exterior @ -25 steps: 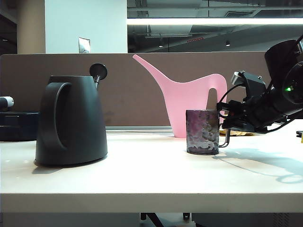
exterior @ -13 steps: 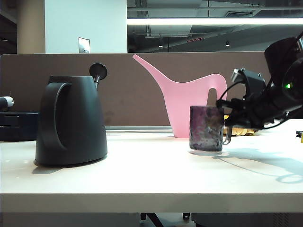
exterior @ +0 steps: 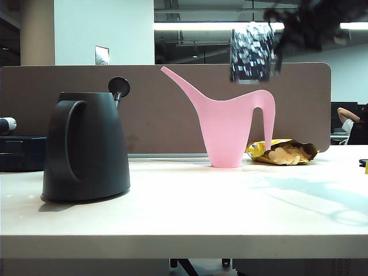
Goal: Pour the water from the cup into the kettle.
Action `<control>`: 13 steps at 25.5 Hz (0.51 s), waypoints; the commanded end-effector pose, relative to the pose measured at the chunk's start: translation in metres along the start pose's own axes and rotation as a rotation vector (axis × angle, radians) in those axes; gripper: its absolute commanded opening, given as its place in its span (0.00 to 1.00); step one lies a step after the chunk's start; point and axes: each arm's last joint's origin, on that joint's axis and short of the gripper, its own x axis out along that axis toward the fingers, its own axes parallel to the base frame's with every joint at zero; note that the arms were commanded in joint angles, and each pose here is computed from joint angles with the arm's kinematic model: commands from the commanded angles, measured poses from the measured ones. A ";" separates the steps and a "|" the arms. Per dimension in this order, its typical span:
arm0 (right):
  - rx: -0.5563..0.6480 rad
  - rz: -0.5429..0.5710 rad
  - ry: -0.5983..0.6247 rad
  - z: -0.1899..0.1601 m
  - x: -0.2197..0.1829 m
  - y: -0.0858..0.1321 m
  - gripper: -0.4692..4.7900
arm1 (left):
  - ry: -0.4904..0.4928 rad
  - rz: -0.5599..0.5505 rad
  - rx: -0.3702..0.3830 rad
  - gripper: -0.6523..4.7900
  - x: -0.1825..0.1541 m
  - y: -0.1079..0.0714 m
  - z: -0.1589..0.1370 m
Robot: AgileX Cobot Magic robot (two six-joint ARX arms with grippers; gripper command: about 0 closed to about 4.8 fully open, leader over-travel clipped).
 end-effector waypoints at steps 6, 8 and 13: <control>-0.209 0.026 -0.047 0.063 -0.008 0.057 0.07 | -0.011 0.072 0.009 0.11 0.000 0.002 0.002; -0.263 0.056 -0.047 0.067 -0.008 0.076 0.07 | -0.013 0.115 0.009 0.11 0.000 0.003 0.002; -0.400 0.076 -0.012 0.060 0.011 0.127 0.07 | -0.014 0.124 0.009 0.11 0.000 0.003 0.002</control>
